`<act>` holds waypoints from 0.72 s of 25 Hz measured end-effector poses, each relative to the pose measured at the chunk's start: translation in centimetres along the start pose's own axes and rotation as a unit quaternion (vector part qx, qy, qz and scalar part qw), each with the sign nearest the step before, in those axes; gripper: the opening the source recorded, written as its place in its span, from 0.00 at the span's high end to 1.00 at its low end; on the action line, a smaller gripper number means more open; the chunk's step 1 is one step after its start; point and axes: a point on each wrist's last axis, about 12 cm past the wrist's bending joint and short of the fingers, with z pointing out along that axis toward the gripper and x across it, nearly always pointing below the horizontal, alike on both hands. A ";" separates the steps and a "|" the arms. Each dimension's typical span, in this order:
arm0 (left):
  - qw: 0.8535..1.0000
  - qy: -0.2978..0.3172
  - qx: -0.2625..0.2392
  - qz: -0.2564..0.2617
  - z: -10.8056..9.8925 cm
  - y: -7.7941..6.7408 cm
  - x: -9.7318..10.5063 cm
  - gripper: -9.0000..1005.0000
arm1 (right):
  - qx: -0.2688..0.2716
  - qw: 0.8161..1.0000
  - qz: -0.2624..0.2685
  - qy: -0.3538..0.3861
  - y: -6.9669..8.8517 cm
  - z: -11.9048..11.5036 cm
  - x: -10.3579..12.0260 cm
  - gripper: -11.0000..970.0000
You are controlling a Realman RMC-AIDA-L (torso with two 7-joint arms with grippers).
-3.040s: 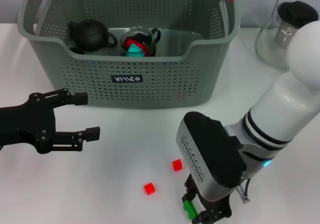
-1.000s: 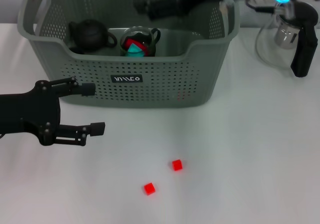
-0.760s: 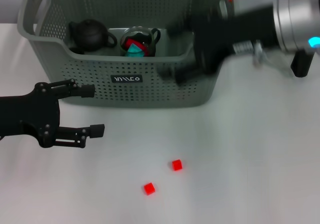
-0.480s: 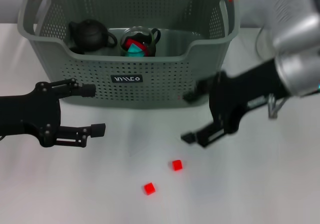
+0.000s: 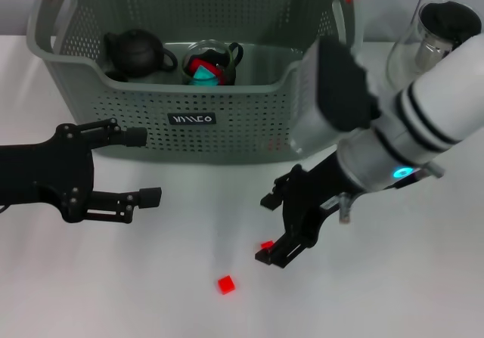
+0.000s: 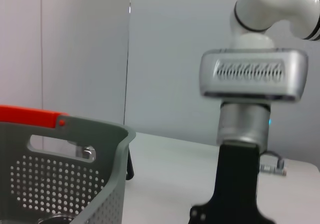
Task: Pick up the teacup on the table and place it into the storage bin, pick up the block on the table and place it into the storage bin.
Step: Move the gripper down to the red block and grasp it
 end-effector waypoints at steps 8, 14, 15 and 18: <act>1.000 0.001 0.000 0.001 -0.1 0.0 0.0 0.09 | 0.010 0.999 0.000 0.030 -0.1 2.4 0.2 0.04; 1.000 0.000 0.001 0.001 0.0 0.0 0.0 0.09 | 0.010 0.999 0.002 0.041 -0.1 3.2 0.5 0.05; 1.000 0.000 0.001 0.000 0.0 0.0 0.1 0.09 | 0.011 0.999 0.002 0.042 -0.1 3.3 0.6 0.05; 1.000 -0.002 0.002 0.001 0.1 0.0 0.0 0.09 | 0.014 0.999 0.000 0.046 0.0 3.7 0.6 0.05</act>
